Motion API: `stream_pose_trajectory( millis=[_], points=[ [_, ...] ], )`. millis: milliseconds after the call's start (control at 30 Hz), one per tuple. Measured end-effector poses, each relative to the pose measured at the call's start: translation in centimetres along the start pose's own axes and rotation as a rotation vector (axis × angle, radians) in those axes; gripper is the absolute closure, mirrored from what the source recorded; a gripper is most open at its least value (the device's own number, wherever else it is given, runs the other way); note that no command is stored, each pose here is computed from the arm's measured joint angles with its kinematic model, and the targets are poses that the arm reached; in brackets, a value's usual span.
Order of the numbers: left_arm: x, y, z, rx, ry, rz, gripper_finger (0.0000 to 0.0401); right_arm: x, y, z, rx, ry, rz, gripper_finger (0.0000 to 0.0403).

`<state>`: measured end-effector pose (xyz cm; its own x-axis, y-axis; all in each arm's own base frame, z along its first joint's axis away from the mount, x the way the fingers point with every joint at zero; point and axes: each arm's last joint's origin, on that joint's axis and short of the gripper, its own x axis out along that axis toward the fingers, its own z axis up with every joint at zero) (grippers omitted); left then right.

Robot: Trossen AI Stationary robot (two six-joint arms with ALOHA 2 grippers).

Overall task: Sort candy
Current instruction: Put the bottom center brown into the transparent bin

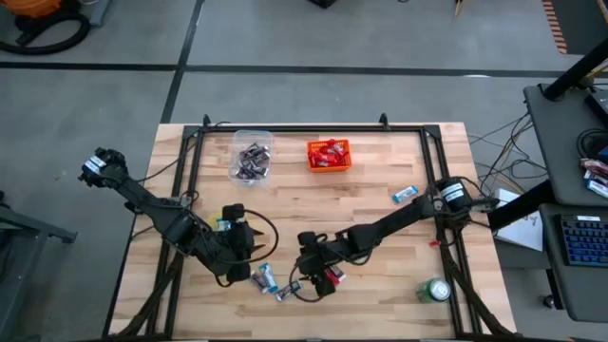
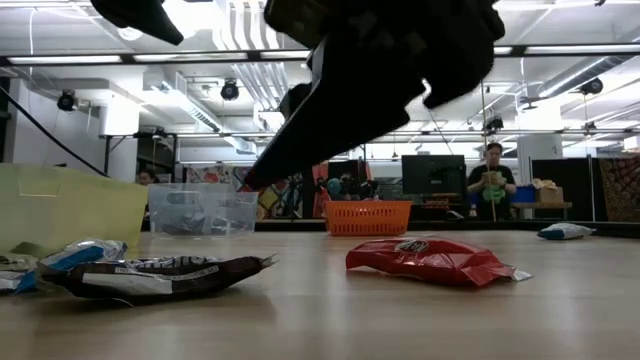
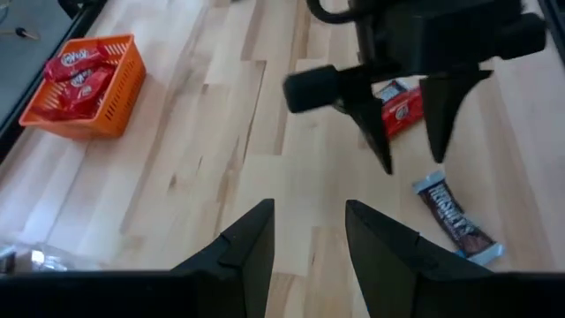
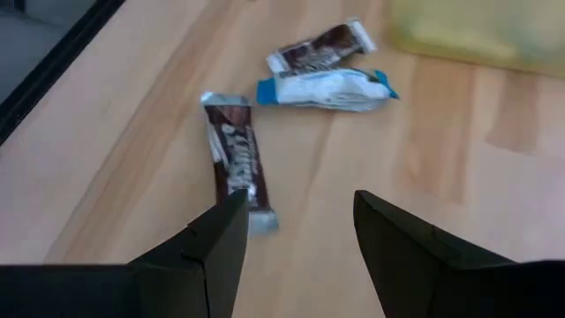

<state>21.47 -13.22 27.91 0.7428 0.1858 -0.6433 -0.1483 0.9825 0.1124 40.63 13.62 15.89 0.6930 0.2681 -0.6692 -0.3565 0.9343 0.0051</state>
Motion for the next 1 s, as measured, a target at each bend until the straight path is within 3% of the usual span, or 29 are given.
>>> stream_pose_trajectory(
  millis=[300,633,767,1000],
  points=[
    [0.0,0.1,0.0,0.044,-0.016,0.031,0.0278,3.0,1.3,-0.7,-0.011,0.023,0.057,0.0207],
    [0.0,0.1,0.0,0.043,-0.015,0.031,0.0278,5.4,1.3,-2.2,0.068,0.054,0.096,0.0214],
    [0.0,0.1,-0.1,0.039,-0.013,0.032,0.0278,5.4,1.3,-2.2,0.079,0.056,0.091,0.0239],
    [0.1,0.1,-0.1,0.039,-0.013,0.032,0.0278,5.2,1.3,-2.1,0.078,0.056,0.088,0.0318]
  ],
)
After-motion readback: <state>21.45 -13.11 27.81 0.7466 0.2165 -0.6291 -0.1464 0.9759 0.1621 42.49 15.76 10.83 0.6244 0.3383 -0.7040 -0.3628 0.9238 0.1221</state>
